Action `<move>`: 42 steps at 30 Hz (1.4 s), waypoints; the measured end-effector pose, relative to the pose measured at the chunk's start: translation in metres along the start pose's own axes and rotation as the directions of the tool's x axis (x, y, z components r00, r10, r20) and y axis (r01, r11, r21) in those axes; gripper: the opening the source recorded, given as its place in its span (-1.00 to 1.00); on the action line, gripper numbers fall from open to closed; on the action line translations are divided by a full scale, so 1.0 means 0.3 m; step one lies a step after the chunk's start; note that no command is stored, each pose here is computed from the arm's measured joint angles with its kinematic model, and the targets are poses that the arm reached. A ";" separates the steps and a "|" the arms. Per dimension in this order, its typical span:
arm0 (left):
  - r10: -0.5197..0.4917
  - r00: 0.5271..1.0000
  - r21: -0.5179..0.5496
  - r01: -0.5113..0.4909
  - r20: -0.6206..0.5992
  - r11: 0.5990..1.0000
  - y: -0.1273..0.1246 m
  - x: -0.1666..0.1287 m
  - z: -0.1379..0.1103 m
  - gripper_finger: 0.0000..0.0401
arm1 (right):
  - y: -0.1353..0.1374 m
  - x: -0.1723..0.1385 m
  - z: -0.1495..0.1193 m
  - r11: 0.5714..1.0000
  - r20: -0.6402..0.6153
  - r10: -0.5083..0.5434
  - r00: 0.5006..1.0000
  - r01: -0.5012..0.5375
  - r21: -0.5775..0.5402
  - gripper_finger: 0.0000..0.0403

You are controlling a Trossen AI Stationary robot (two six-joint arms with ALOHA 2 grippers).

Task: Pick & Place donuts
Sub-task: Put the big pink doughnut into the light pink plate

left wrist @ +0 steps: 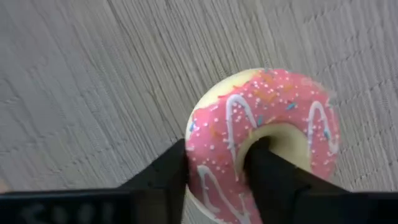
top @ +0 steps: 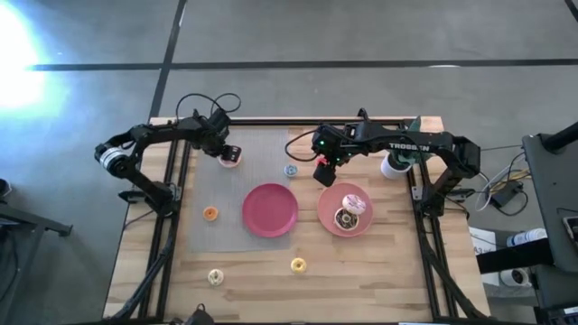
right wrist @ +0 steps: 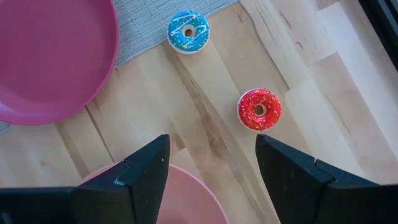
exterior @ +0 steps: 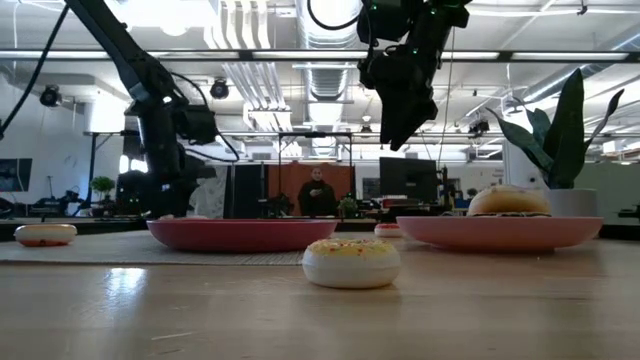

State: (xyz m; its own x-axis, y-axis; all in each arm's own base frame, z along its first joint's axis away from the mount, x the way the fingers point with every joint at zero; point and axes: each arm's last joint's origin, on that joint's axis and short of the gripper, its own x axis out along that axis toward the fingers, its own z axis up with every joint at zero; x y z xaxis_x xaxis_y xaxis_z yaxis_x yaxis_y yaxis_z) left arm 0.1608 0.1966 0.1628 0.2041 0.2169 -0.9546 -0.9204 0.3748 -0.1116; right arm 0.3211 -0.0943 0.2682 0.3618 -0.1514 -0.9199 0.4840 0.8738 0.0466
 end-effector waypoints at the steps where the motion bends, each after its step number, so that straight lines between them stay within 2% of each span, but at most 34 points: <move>1: 0.002 1.000 0.001 -0.002 0.014 1.000 0.000 -0.006 0.002 -0.47 | 0.000 0.000 0.000 1.000 0.000 0.000 1.000 0.000 0.000 0.13; 6: -0.013 0.995 0.002 0.013 0.097 1.000 -0.004 -0.046 0.013 -0.91 | 0.000 0.000 0.000 1.000 0.000 -0.001 1.000 0.001 0.000 0.13; 9: -0.041 0.991 0.007 0.041 0.127 0.999 -0.007 -0.079 0.013 -0.96 | -0.001 -0.002 0.000 1.000 0.001 0.000 1.000 0.000 0.000 0.13; 13: -0.196 0.967 0.055 0.190 0.159 0.980 -0.034 -0.140 0.006 -0.97 | -0.003 -0.017 -0.008 1.000 -0.007 -0.001 1.000 0.001 0.002 0.13; 15: -0.298 0.941 0.097 0.285 0.162 0.954 -0.059 -0.173 -0.006 -0.97 | -0.005 -0.026 -0.016 1.000 -0.022 -0.005 1.000 0.005 0.003 0.13; 18: -0.442 0.882 0.183 0.413 0.162 0.892 -0.124 -0.221 -0.031 -0.97 | -0.008 -0.044 -0.026 1.000 -0.032 -0.003 0.999 0.004 0.017 0.13; 24: -0.635 0.746 0.351 0.551 0.200 0.757 -0.354 -0.270 -0.100 -0.98 | -0.015 -0.078 -0.051 0.998 -0.043 0.004 0.999 -0.001 0.069 0.13; 25: -0.661 0.720 0.386 0.559 0.214 0.734 -0.399 -0.271 -0.113 -0.98 | -0.015 -0.082 -0.056 0.997 -0.050 0.012 0.999 -0.008 0.083 0.13; 28: -0.695 0.685 0.475 0.549 0.216 0.688 -0.501 -0.249 -0.158 -0.98 | -0.011 -0.084 -0.074 0.987 -0.087 0.090 0.992 -0.077 0.138 0.13; 31: -0.736 0.641 0.563 0.533 0.219 0.632 -0.579 -0.234 -0.174 -0.98 | 0.000 -0.070 -0.098 0.958 -0.125 0.223 0.967 -0.193 0.214 0.13; 34: -0.780 0.582 0.616 0.533 0.232 0.580 -0.641 -0.232 -0.168 -0.98 | 0.016 -0.048 -0.114 0.935 -0.110 0.268 0.957 -0.231 0.271 0.13; 37: -0.785 0.576 0.640 0.519 0.228 0.567 -0.680 -0.215 -0.154 -0.98 | 0.037 -0.051 -0.112 0.900 -0.026 0.329 0.944 -0.305 0.311 0.13; 42: -0.758 0.621 0.644 0.499 0.202 0.580 -0.703 -0.157 -0.149 -0.98 | 0.071 -0.100 -0.098 0.845 0.137 0.404 0.905 -0.426 0.322 0.13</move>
State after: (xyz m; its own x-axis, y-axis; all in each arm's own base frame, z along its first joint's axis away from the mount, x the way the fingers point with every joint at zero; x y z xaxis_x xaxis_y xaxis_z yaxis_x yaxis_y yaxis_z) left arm 0.3304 0.0671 0.2191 0.8914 0.0323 -0.4521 -0.2168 0.9063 -0.3627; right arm 0.2972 -0.0577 0.2854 0.6317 0.1528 -0.7600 0.5116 0.6544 0.5568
